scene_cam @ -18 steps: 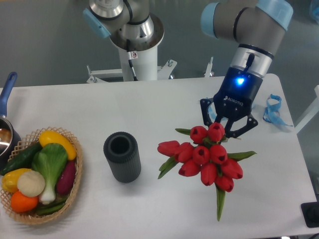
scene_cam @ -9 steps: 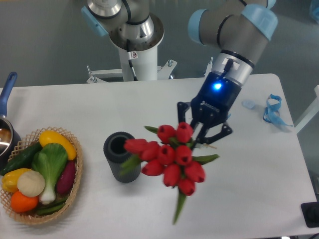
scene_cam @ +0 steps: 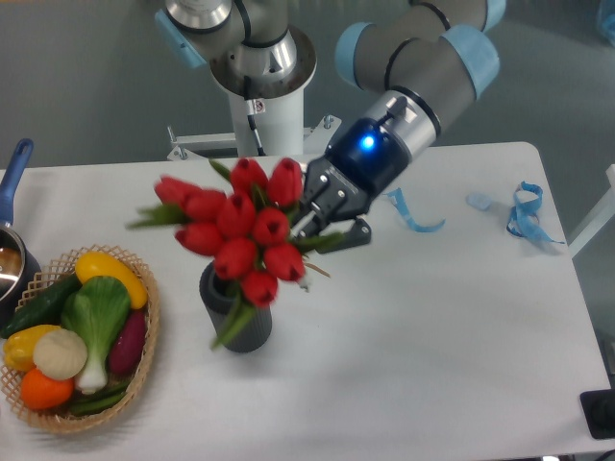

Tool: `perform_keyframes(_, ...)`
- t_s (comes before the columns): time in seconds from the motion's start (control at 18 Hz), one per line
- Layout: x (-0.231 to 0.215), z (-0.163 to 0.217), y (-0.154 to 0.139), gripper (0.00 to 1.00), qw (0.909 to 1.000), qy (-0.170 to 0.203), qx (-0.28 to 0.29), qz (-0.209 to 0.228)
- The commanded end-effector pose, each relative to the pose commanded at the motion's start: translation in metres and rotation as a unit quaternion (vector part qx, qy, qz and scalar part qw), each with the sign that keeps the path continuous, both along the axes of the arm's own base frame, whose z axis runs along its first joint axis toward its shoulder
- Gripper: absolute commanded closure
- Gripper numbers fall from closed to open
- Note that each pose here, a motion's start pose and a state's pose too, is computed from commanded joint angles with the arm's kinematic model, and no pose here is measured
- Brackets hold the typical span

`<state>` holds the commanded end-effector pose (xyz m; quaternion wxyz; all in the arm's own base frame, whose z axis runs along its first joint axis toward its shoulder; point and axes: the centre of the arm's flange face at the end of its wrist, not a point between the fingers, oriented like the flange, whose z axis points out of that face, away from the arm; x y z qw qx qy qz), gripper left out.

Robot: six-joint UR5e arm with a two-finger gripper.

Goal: Insert the flowers into the vase
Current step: 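Position the tulip stems above the vase opening and lower them in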

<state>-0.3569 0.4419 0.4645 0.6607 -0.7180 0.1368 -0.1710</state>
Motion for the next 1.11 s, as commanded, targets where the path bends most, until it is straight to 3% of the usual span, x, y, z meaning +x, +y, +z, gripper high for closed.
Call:
perform_keyframes(0.22, 0.033, -0.015, 0.01, 0.87, 0.9995, 0.009, 0.011, -0.028)
perform_keyframes(0.5, 0.042, -0.031, 0.012, 0.87, 0.9994, 0.002, 0.007, -0.035)
perform_keyframes(1.11, 0.033, -0.081, 0.018, 0.87, 0.9992, -0.017, -0.005, -0.037)
